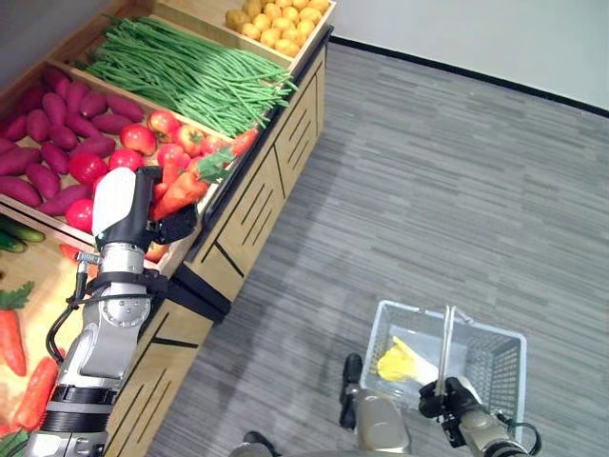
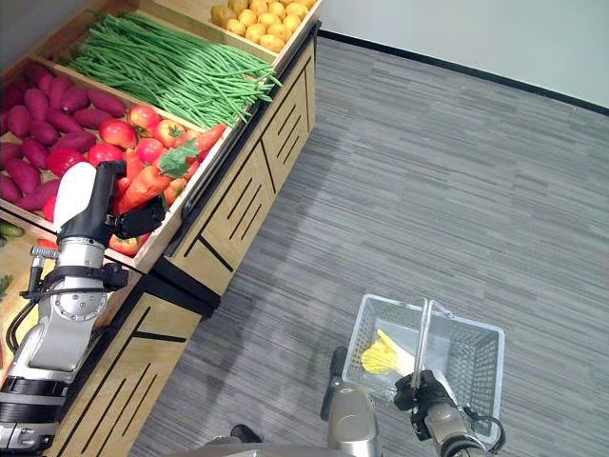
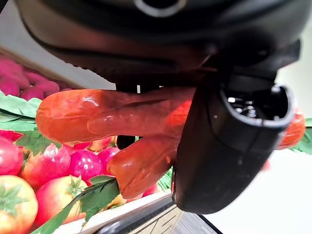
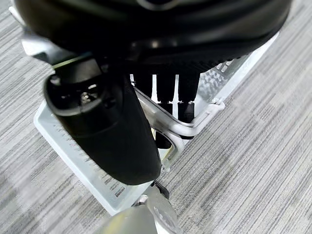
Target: Get the vegetables into the basket
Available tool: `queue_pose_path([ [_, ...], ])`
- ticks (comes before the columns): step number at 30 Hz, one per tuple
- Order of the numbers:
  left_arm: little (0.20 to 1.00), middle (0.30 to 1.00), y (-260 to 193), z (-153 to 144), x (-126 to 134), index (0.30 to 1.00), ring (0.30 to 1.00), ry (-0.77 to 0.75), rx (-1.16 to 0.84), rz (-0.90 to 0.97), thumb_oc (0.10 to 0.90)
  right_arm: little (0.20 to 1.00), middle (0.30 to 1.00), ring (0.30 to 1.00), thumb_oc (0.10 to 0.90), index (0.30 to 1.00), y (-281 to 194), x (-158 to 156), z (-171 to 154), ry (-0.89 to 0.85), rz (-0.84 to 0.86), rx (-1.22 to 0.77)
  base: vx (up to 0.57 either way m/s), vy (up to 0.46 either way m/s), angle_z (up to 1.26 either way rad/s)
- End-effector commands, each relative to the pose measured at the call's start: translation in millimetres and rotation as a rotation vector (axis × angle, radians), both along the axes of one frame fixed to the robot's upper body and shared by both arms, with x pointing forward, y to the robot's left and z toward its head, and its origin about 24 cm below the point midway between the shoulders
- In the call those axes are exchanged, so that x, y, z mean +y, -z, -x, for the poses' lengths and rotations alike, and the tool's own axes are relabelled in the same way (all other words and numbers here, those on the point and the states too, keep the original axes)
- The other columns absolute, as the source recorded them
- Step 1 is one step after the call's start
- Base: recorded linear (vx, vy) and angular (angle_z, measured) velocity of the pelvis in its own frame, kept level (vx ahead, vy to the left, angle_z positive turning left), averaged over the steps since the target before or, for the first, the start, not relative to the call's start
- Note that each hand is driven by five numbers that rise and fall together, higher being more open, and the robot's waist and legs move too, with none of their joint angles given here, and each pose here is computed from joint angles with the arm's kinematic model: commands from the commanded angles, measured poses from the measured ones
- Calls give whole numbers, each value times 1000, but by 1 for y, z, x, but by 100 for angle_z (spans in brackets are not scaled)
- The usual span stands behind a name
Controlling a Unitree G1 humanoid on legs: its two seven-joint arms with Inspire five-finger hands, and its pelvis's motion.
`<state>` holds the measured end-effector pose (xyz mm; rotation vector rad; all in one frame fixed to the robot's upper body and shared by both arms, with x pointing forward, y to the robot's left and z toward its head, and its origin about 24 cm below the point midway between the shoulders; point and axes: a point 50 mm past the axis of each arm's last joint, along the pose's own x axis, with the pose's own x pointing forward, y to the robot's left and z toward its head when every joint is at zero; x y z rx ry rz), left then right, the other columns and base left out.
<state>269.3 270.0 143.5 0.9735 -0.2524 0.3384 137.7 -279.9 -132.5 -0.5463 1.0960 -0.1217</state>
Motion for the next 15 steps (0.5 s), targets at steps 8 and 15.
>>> queue_pose_path([
  [8,300,300,-55,-13,-30,300,300,127,-264,-5,400,300,300,300,400,300,3,-24,38,44,73,112,57,-129,2],
  [15,300,300,-53,-16,-31,300,300,127,-267,47,400,300,300,300,400,300,2,-29,41,86,70,97,99,-270,-20],
])
